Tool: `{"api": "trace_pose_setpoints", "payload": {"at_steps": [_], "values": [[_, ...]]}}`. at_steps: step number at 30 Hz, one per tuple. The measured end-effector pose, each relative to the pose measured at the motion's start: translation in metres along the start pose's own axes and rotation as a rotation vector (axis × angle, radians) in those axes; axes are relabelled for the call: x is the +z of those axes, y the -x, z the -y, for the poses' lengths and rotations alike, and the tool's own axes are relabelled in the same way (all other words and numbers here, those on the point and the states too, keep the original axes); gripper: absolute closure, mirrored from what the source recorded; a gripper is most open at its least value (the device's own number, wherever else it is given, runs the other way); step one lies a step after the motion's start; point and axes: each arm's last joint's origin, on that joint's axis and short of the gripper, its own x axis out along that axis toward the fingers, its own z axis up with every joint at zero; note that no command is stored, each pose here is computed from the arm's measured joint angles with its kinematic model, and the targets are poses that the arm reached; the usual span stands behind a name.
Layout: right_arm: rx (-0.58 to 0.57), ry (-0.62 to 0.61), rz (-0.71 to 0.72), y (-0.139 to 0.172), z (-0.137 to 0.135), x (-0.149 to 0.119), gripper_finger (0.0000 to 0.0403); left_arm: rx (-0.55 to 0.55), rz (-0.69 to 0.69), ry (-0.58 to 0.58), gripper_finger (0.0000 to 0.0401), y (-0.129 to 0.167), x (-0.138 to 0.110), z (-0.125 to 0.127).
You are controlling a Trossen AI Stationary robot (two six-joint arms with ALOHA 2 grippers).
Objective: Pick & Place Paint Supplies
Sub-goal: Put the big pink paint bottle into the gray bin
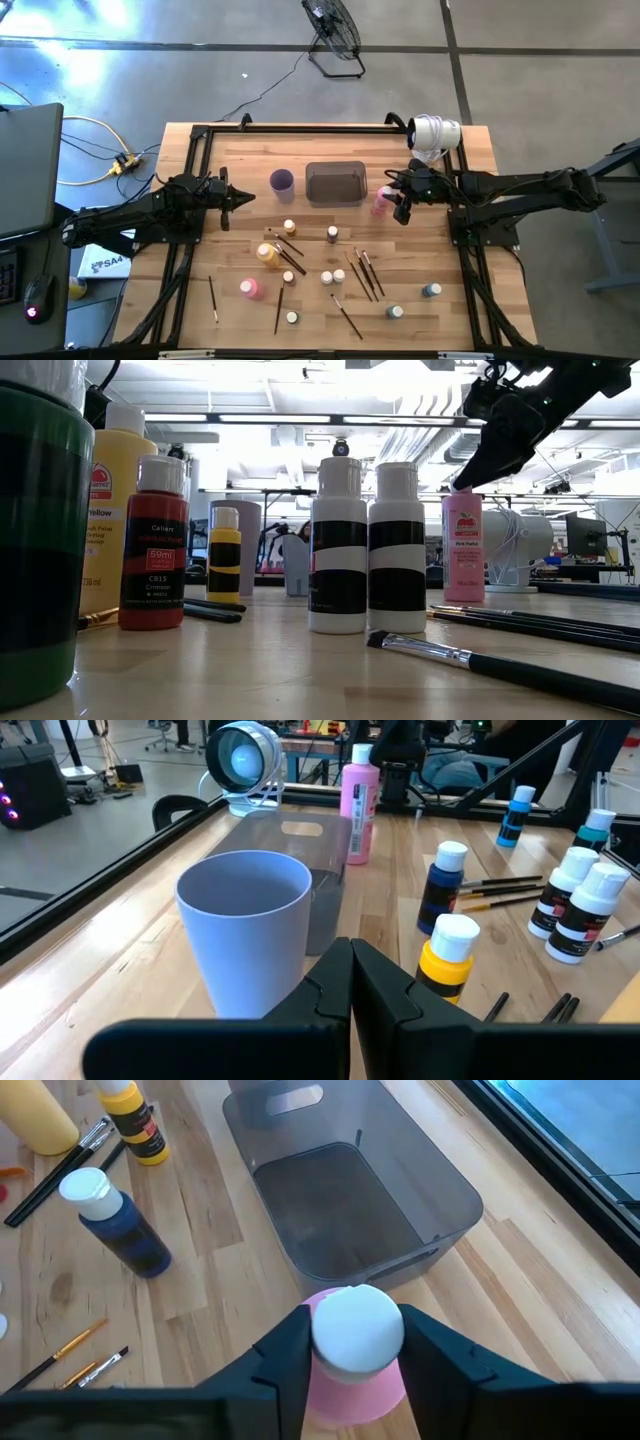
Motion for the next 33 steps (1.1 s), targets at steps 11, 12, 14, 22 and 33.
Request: {"api": "trace_pose_setpoints", "payload": {"at_steps": [11,12,14,22,33], "values": [[-0.002,-0.009,0.001,0.0,0.0001,0.0001,0.0276,0.0,0.0,0.0,0.0401,0.0,0.0,0.0],[-0.002,-0.008,0.001,0.0,0.0,0.0,0.0278,0.0,0.0,0.0,0.0401,0.0,0.0,0.0],[-0.001,-0.009,0.001,0.0,0.0,0.0001,0.0281,0.0,0.0,0.0,0.0401,0.0,0.0,0.0],[-0.001,-0.009,0.001,0.0,0.0,0.0001,0.028,0.0,0.0,0.0,0.0401,0.0,0.0,0.0],[-0.001,-0.009,0.001,0.0,0.0,0.0001,0.0281,0.0,-0.001,0.0,0.0401,0.0,0.0,0.0]]}}
